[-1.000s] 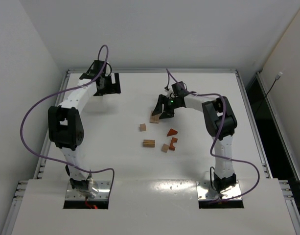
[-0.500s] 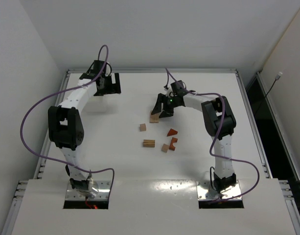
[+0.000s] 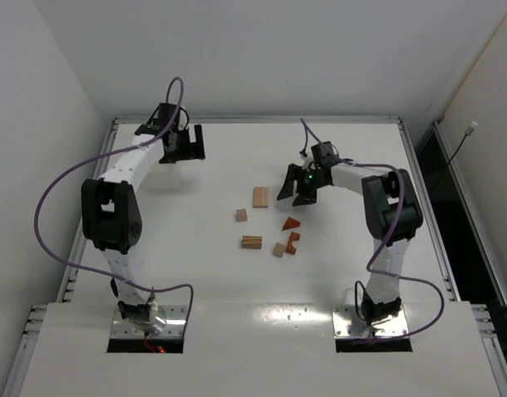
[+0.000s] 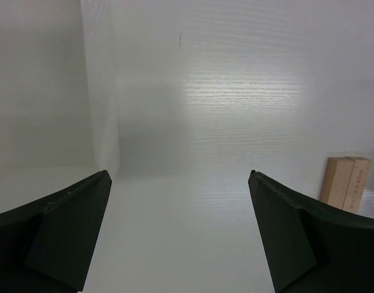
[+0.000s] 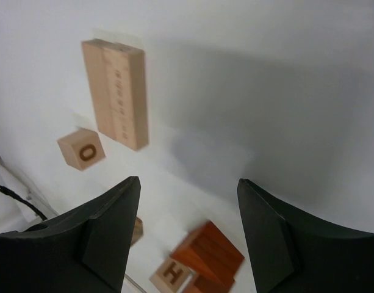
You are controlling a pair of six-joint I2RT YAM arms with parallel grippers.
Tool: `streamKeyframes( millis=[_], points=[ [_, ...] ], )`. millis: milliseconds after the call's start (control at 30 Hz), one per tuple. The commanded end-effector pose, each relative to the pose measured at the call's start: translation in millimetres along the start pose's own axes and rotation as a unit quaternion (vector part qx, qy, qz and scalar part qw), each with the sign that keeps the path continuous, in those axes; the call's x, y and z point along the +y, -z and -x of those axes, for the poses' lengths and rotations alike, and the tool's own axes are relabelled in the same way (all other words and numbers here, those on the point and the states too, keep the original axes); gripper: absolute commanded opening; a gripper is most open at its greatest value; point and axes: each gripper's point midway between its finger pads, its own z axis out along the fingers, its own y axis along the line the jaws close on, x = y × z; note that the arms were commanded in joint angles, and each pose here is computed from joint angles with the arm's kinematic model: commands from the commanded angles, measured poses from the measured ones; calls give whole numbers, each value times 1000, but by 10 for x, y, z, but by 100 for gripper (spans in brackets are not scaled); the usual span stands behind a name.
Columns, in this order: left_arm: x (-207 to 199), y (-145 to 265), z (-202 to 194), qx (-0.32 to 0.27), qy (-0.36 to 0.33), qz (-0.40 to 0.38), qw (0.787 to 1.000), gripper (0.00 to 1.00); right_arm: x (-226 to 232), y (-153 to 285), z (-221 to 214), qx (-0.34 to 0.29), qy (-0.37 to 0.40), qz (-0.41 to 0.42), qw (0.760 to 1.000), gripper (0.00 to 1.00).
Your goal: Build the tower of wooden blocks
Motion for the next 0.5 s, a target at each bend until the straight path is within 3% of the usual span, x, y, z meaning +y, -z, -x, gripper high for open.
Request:
streamKeyframes(
  millis=[0,233,333,467],
  points=[
    [25,35,81,-16,15,-8,1000,94,17,359,122,-43,36,-7,998,62],
    [-67,274,-274,-9,0,-32,999,91,312,846,217,-90,172,13,981,62],
    [-341,471,-474,-8,-57,-62,996,86,408,1067,210,-111,231,14,967,62],
    [-656,537,-1050,46,-154,-108,981,79,339,1342,84,-126,307,-23,943,62]
  ],
)
